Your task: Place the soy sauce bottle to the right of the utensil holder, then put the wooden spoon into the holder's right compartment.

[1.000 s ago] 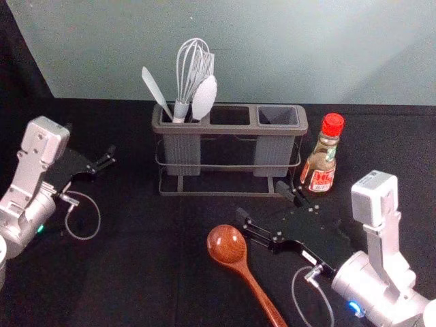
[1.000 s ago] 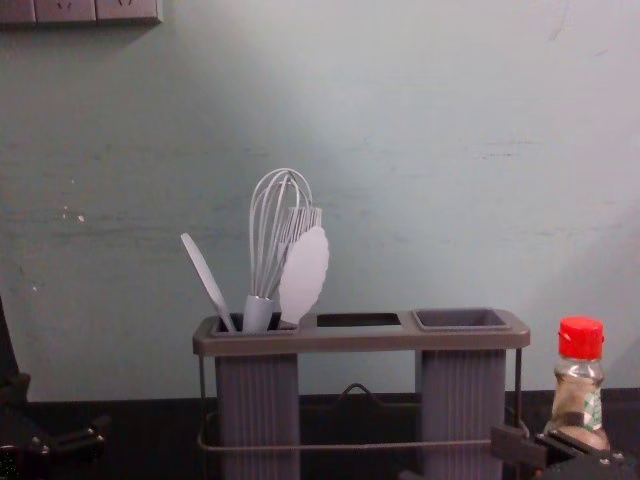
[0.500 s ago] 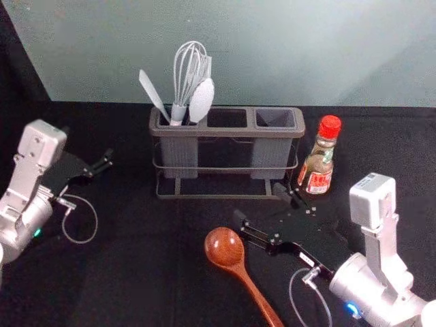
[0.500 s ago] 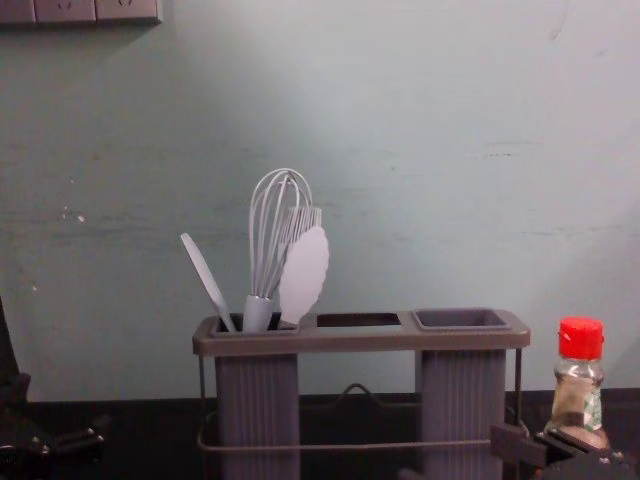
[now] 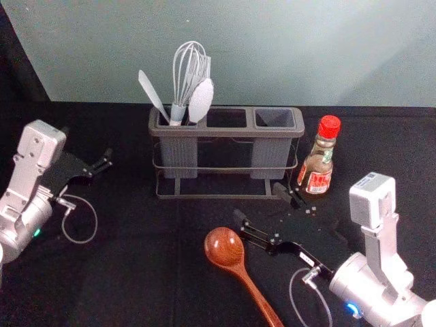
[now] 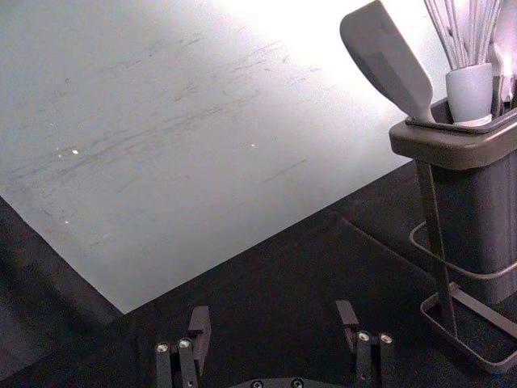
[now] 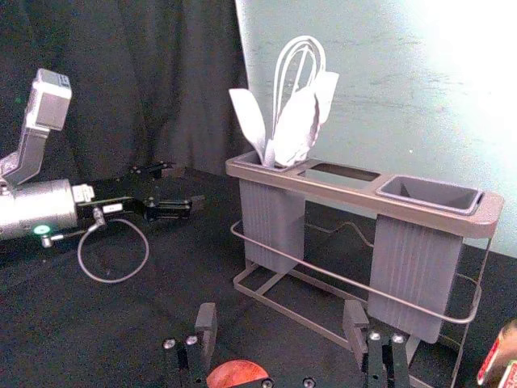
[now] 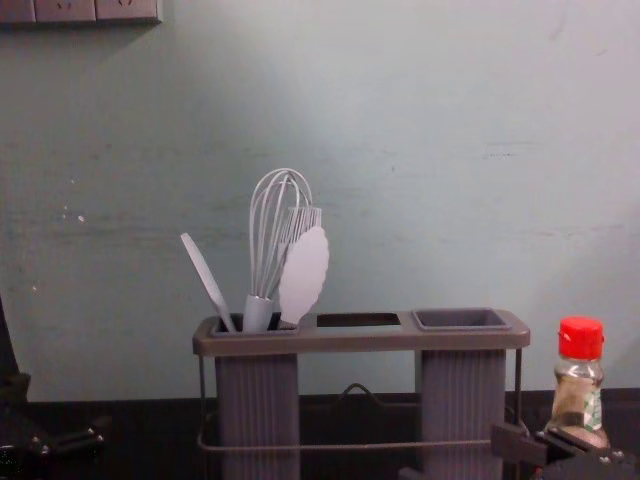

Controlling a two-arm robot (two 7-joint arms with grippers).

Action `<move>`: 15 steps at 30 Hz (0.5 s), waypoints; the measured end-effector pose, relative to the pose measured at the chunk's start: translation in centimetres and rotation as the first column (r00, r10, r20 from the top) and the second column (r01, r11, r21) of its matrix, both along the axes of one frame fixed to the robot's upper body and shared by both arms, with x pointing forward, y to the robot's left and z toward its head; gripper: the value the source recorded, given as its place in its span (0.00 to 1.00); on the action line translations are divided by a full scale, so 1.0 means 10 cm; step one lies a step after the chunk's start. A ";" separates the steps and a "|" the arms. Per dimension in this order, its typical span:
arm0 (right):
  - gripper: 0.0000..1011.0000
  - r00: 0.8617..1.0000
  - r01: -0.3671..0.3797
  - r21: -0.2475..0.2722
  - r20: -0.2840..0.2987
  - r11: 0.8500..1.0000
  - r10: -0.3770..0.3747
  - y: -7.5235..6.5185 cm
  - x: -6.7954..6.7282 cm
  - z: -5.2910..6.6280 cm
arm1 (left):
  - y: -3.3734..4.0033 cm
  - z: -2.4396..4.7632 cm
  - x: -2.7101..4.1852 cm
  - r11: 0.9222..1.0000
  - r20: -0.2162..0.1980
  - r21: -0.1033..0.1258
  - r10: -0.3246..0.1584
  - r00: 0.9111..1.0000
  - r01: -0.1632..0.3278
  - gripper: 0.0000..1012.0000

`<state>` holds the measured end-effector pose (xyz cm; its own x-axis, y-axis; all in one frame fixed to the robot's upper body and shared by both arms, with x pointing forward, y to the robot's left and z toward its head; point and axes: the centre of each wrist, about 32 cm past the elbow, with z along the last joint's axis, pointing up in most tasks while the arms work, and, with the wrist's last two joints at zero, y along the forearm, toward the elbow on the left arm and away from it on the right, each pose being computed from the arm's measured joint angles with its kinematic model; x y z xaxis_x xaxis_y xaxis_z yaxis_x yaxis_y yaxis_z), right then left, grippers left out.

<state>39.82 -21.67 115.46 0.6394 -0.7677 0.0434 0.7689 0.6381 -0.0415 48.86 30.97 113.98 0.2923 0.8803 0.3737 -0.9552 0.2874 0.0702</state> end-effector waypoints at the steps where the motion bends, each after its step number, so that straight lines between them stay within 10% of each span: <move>1: 0.99 1.000 0.000 0.000 0.000 1.000 0.000 0.00 0.00 0.00 | 0.000 0.000 0.000 1.000 0.000 0.000 0.000 1.000 0.000 1.00; 15: 0.99 0.996 -0.006 -0.139 -0.094 0.990 -0.007 0.20 -0.04 0.23 | 0.000 0.000 0.000 1.000 0.000 0.000 0.000 1.000 0.000 1.00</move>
<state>39.43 -19.70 117.76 0.6453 -0.7586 0.0894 0.7576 0.6207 -0.2020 48.86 30.97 113.98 0.2923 0.8803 0.3737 -0.9552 0.2874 0.0703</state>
